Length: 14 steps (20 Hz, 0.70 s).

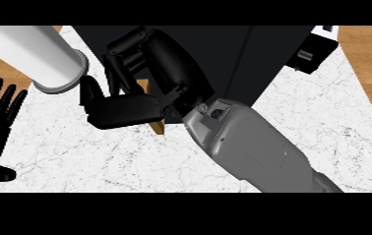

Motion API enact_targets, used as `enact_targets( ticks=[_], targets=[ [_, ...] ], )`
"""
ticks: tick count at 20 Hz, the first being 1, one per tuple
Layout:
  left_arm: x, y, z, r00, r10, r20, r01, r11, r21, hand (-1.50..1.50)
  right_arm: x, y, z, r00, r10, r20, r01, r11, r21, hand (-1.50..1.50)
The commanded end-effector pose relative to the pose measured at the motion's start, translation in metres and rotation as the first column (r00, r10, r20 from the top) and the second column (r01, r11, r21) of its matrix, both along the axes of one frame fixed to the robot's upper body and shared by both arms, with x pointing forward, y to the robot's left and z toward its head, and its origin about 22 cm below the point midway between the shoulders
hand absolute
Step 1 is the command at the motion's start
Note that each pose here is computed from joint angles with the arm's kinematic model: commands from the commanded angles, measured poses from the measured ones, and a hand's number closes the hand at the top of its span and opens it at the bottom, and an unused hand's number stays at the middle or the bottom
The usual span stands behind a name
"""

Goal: Pick up the wine, place it into the cabinet and close the cabinet

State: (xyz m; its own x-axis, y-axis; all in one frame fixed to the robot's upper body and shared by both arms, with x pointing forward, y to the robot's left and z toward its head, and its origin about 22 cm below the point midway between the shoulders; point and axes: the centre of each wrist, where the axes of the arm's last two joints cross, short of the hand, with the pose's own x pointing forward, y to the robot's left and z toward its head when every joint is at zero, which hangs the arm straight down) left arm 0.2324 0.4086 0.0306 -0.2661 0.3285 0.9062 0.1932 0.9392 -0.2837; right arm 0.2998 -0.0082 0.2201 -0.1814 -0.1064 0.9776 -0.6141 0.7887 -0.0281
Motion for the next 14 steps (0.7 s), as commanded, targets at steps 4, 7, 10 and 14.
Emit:
enact_targets(
  ticks=[4, 7, 10, 14],
  targets=[
    [-0.007, -0.001, -0.012, 1.000, -0.007, 0.002, 0.007, 1.000, -0.003, -1.50, 0.037, -0.015, -0.035, 0.998, -0.062, -0.018, 0.062, 0.998, -0.031, 1.50],
    [0.003, 0.014, 0.000, 1.000, -0.009, -0.005, 0.009, 1.000, -0.009, -1.50, 0.063, -0.035, -0.033, 0.998, -0.069, -0.004, 0.069, 0.997, -0.031, 1.50],
    [-0.018, -0.004, -0.016, 1.000, -0.023, -0.013, 0.023, 1.000, -0.018, -1.50, 0.066, -0.033, -0.039, 0.995, -0.102, 0.000, 0.102, 0.993, -0.057, 1.50],
    [0.005, -0.004, 0.004, 1.000, -0.013, -0.002, 0.013, 1.000, -0.003, -1.50, 0.079, -0.057, -0.047, 0.994, -0.112, 0.020, 0.113, 0.992, -0.063, 1.50]
  ],
)
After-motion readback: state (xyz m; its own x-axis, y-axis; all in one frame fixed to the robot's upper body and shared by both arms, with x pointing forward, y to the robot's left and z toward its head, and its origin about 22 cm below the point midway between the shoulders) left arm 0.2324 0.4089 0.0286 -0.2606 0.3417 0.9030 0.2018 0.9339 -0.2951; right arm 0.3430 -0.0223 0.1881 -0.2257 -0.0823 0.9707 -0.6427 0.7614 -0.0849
